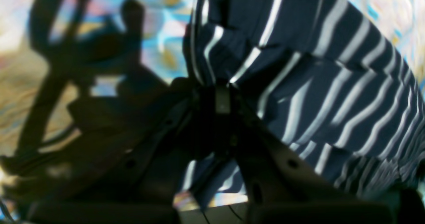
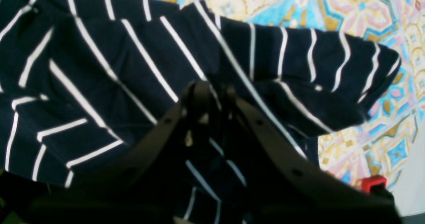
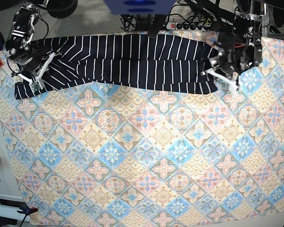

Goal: Fold the T-shirt properly
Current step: 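Fold the shirt end with the left gripper toward the right gripper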

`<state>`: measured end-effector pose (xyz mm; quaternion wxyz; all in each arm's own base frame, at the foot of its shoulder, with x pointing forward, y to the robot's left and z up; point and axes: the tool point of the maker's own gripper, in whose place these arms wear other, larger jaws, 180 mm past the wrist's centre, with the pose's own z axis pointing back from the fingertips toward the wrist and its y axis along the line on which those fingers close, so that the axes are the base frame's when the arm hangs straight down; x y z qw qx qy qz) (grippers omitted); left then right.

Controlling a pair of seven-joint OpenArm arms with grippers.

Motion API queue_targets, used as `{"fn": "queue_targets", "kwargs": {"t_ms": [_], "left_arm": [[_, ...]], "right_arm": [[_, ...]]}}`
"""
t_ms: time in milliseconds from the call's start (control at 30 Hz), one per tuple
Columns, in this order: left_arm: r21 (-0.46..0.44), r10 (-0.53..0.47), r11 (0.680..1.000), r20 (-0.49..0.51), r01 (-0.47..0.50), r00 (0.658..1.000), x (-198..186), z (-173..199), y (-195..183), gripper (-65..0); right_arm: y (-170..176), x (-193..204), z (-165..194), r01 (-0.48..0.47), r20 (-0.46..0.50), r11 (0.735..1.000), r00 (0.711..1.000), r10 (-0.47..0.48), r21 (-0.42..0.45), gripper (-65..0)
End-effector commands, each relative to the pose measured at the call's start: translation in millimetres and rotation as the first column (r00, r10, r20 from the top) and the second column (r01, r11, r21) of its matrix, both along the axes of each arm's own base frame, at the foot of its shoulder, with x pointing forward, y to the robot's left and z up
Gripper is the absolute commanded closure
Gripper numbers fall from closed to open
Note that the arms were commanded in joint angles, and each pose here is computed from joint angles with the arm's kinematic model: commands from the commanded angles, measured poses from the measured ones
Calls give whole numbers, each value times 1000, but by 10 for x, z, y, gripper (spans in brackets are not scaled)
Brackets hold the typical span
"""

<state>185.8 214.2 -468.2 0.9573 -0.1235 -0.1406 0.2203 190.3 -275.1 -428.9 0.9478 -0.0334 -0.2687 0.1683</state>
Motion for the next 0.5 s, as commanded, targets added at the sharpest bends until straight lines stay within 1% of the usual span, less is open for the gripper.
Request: {"fn": "queue_targets", "kwargs": {"t_ms": [0, 167, 233, 400, 467], "left_arm": [[50, 22, 998, 32, -23, 999, 81, 84, 197, 0], [82, 123, 988, 75, -129, 990, 129, 206, 553, 0], [95, 171, 979, 99, -181, 980, 143, 272, 727, 0], [121, 281, 946, 154, -300, 947, 131, 441, 1133, 0], [131, 338, 922, 185, -364, 923, 101, 536, 1346, 0]], "right_arm": [[6, 67, 73, -18, 26, 1000, 999, 19, -9, -59], [264, 85, 3, -90, 9, 996, 996, 90, 18, -59], [349, 98, -2, -114, 10, 993, 993, 114, 25, -59], [540, 177, 90, -175, 41, 984, 984, 174, 26, -59], [599, 202, 132, -194, 55, 981, 980, 193, 24, -58]]}}
